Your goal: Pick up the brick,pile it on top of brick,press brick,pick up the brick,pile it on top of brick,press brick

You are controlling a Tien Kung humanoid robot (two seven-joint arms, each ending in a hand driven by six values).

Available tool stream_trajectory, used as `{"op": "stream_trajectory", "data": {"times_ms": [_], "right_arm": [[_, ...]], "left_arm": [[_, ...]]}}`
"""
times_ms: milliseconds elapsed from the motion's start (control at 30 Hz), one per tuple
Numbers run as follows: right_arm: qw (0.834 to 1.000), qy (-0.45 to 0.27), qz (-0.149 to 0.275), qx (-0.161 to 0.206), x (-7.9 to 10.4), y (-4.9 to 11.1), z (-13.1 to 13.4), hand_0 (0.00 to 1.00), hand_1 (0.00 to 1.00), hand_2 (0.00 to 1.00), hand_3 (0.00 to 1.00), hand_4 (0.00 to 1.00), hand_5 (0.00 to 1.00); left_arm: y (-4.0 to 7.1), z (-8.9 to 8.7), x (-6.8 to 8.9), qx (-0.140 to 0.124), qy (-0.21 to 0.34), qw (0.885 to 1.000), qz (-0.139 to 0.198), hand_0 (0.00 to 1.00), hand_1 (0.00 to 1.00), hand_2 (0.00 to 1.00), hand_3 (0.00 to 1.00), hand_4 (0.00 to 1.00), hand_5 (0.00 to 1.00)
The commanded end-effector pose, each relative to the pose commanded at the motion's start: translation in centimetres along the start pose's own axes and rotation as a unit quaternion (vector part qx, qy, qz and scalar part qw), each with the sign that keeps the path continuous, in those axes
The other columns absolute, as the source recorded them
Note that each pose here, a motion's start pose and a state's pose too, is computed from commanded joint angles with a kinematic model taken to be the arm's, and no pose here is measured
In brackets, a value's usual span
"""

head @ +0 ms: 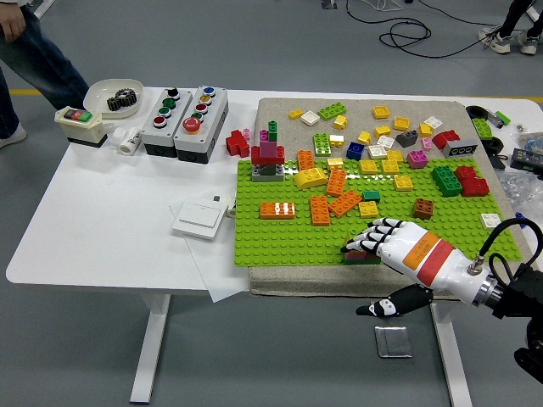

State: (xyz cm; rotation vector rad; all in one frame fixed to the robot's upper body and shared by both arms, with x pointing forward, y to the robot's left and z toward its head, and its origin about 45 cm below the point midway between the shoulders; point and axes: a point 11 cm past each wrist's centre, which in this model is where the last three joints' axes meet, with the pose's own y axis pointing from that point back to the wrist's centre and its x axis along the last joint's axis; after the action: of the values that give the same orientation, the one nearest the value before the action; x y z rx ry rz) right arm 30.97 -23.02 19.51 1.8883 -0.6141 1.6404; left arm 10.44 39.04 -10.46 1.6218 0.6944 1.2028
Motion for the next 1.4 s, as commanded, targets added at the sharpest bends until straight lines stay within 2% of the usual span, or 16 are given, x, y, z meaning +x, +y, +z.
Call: {"op": "stream_trajectory", "data": {"times_ms": [767,1200,1367,1400], "right_arm": [[1.0,-0.001,-0.004,-0.002,-0.3,0.1,0.1,0.825,0.742,0.783,0.811,0.998,0.757],[0.999,0.002,0.041,-0.012,2.3,0.3,0.8,0.832,0.747,0.785,0.81,0.998,0.756],[0.998,0.002,0.051,-0.022,2.6,0.6,1.3,0.832,0.747,0.785,0.81,0.998,0.756],[0.998,0.003,0.052,-0.026,2.6,0.8,1.5,0.8,0.709,0.761,0.782,0.998,0.755]], "left_arm": [[0.0,0.0,0.0,0.0,0.001,1.0,0.0,0.68,0.723,0.737,0.596,0.688,0.661],[0.0,-0.3,-0.1,0.003,-0.003,1.0,-0.001,0.681,0.723,0.736,0.595,0.688,0.661],[0.0,-0.3,-0.1,0.004,-0.005,1.0,-0.001,0.681,0.723,0.736,0.595,0.688,0.661],[0.0,-0.3,-0.1,0.004,-0.005,1.0,-0.001,0.682,0.724,0.736,0.596,0.688,0.661]]}}
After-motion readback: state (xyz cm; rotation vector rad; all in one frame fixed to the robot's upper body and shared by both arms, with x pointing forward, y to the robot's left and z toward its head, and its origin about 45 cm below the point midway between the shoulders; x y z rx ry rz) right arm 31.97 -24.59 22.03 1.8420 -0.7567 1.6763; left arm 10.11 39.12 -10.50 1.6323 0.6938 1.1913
